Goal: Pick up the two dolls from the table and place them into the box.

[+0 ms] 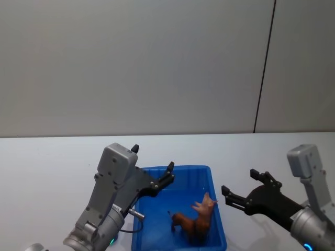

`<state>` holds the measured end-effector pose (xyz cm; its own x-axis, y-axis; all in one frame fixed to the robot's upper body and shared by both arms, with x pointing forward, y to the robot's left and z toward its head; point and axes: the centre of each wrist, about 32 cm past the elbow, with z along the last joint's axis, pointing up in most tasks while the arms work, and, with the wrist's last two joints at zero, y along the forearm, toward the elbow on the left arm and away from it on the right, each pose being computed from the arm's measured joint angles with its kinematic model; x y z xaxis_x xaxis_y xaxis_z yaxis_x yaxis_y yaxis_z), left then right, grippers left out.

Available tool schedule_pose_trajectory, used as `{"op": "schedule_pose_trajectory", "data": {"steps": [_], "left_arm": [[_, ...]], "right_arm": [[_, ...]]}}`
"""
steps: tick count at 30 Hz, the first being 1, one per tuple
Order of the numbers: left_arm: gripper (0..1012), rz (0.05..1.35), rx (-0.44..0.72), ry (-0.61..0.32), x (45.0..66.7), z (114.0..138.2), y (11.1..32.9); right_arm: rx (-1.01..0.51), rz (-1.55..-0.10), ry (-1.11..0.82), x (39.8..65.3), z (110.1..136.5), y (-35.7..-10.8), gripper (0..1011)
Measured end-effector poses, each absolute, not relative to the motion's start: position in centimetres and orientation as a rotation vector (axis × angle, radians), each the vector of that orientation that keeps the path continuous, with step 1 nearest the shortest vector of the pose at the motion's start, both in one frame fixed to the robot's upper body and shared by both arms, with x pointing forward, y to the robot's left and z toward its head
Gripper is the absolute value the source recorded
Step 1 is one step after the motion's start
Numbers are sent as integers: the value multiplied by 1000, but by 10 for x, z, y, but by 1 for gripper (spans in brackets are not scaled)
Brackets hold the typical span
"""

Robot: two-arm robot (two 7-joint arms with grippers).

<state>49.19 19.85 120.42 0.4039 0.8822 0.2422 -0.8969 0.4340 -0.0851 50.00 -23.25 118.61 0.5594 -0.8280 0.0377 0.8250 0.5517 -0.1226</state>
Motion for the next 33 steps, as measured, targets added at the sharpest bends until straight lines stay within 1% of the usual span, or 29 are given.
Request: {"op": "schedule_pose_trajectory", "data": {"steps": [6, 12, 22, 33], "left_arm": [[1001, 1135, 73, -264, 490, 1204, 200], [1001, 1178, 94, -247, 483, 1202, 204], [1001, 1280, 124, -163, 464, 1189, 216], [1001, 1322, 150, -88, 455, 1171, 228]], "right_arm": [[-126, -999, 20, 496, 1185, -240, 1001], [-123, -1011, 16, 493, 1184, -244, 1001], [-121, -1022, 12, 491, 1183, -247, 1001], [-120, -1027, 10, 490, 1183, -249, 1001]]}}
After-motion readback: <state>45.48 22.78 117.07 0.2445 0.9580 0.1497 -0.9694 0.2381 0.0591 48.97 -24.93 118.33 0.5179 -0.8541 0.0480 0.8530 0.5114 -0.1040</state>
